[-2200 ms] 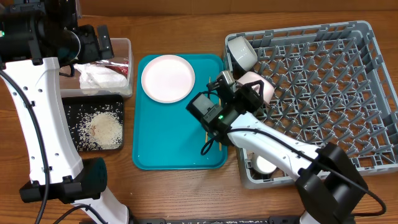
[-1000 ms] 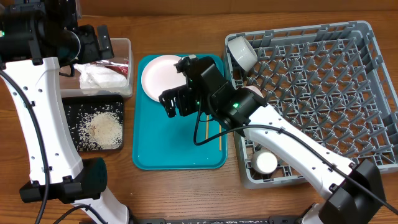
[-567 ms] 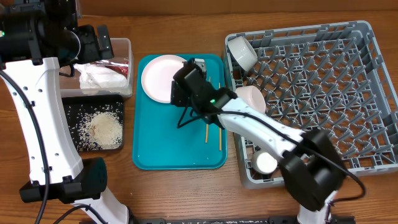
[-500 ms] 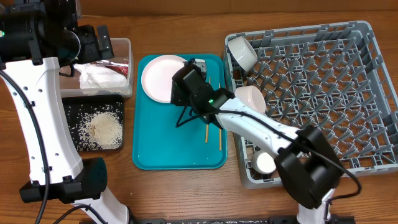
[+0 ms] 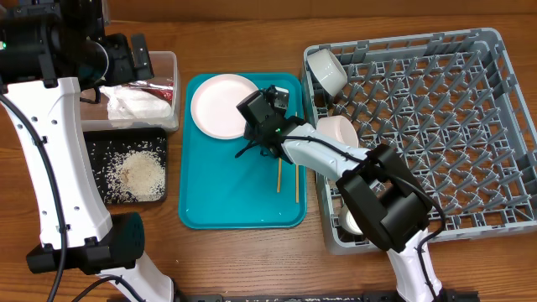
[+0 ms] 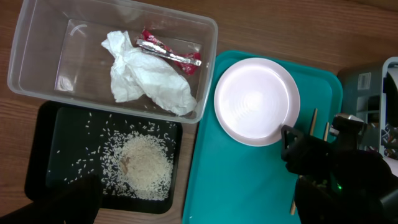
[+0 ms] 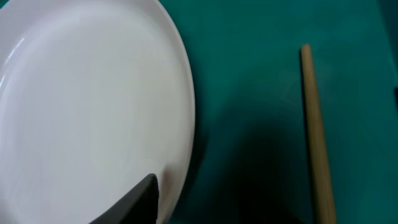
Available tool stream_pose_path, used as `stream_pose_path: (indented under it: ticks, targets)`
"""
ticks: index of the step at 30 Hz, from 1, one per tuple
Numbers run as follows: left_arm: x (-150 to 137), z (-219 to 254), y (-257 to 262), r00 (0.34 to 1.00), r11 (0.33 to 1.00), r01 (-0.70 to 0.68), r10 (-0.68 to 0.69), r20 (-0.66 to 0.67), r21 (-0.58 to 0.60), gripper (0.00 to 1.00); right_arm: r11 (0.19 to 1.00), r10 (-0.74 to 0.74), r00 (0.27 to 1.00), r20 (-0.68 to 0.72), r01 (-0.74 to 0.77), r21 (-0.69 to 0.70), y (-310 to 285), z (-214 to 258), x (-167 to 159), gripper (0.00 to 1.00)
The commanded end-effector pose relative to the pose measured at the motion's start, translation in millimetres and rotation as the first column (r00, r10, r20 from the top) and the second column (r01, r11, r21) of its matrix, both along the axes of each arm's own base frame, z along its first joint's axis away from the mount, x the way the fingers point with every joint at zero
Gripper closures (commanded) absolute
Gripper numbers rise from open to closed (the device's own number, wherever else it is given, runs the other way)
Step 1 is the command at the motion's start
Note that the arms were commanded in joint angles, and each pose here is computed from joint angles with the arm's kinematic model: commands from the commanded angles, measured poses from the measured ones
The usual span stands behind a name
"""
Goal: Sort waste into correct bins and load items into the dishwasher
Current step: 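Lift the white plate and stand it upright in the rack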
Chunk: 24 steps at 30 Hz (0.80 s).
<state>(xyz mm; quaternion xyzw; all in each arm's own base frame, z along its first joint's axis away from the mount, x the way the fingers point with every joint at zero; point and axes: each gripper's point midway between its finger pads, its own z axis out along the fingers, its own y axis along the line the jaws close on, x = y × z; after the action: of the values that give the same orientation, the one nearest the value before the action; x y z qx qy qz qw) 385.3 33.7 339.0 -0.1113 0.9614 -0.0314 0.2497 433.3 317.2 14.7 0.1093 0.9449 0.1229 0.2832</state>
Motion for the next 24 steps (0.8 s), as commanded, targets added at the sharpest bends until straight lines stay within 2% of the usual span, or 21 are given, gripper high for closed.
stream_pose_path:
  ticks: [1, 5, 8, 9, 15, 18, 22, 24]
  targets:
    - [0, 6, 0, 1.000, 1.000, -0.002, 0.003, 0.020, -0.006, 0.00, 1.000, -0.021, 1.000, -0.012, 0.021, 0.003, 2, -9, 3, 0.62]
    - [0, 6, 0, 1.000, 1.000, -0.002, 0.003, 0.020, -0.006, 0.00, 1.000, 0.008, 0.992, -0.128, -0.012, -0.028, -1, -14, -17, 0.78]
    - [0, 6, -1, 1.000, 1.000, -0.001, 0.001, 0.020, -0.006, 0.00, 0.997, 0.001, 0.984, -0.178, -0.014, -0.072, -7, 0, -24, 0.93]
    - [0, 6, -1, 1.000, 1.000, -0.001, 0.001, 0.020, -0.006, 0.00, 0.997, 0.005, 0.984, -0.180, -0.019, -0.076, -7, 6, -24, 0.96]
    - [0, 6, 0, 1.000, 1.000, -0.002, 0.003, 0.020, -0.006, 0.00, 0.987, 0.129, 0.988, -0.088, -0.136, -0.082, 4, 82, -11, 0.96]
    - [0, 6, 0, 1.000, 1.000, -0.002, 0.003, 0.020, -0.006, 0.00, 0.973, 0.201, 0.979, -0.020, -0.202, -0.114, -3, 134, -7, 0.96]
    - [0, 6, 0, 1.000, 1.000, -0.002, 0.002, 0.020, -0.006, 0.00, 0.978, 0.132, 0.989, 0.072, -0.118, -0.173, -46, 208, -10, 0.96]
    - [0, 6, 0, 1.000, 1.000, -0.002, 0.003, 0.020, -0.006, 0.00, 0.974, 0.018, 0.982, 0.190, 0.026, -0.225, -103, 271, -17, 0.96]
